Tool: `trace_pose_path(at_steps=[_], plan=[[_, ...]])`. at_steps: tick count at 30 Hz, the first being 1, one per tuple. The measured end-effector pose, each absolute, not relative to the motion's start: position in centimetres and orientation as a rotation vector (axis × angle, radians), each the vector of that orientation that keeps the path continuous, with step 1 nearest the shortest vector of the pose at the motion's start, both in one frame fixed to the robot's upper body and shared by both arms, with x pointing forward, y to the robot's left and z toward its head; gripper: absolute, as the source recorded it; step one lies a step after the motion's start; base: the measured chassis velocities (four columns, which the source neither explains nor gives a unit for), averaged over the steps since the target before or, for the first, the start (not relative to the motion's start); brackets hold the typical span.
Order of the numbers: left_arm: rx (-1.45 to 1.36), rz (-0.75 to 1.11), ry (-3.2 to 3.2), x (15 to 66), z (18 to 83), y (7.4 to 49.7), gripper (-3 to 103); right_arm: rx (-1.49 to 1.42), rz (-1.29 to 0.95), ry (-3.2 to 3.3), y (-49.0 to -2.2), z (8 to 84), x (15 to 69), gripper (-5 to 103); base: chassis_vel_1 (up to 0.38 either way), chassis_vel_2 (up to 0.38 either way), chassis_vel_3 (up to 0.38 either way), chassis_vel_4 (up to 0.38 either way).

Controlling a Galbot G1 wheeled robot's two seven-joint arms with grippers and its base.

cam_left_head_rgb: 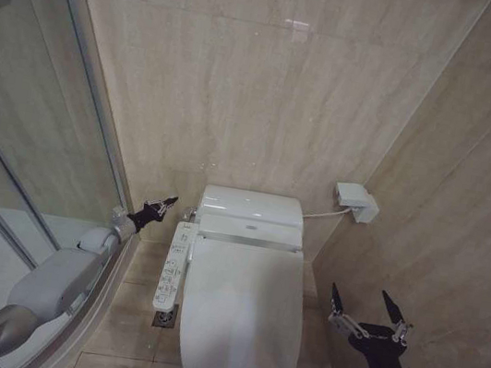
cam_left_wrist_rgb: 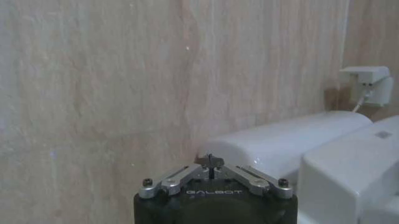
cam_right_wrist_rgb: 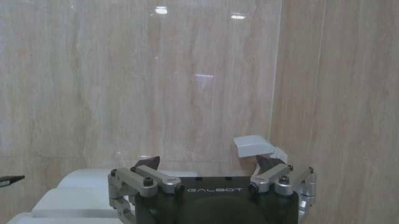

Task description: Open the toilet lid, clean the toilet bowl with a toilet brush, close the toilet lid, and flush.

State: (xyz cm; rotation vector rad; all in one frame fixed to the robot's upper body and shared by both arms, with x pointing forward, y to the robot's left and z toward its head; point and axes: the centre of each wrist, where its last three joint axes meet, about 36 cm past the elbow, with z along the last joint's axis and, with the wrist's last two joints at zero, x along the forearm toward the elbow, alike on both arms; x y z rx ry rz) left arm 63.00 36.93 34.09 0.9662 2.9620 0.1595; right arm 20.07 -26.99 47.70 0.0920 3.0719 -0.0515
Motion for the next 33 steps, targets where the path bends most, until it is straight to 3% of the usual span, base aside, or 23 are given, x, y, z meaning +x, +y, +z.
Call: trace_pose_path(at_steps=[9,33], plan=[[1.087,0.244,2.954,62.2,33.1,38.0,0,0.092,-0.052,3.072,-27.0,47.7,20.1,100,0.000,0.000,0.000,0.000],[1.161,0.263,2.960,61.2,31.7,38.6,0,0.092,-0.052,3.072,-27.0,47.7,20.1,100,0.000,0.000,0.000,0.000]])
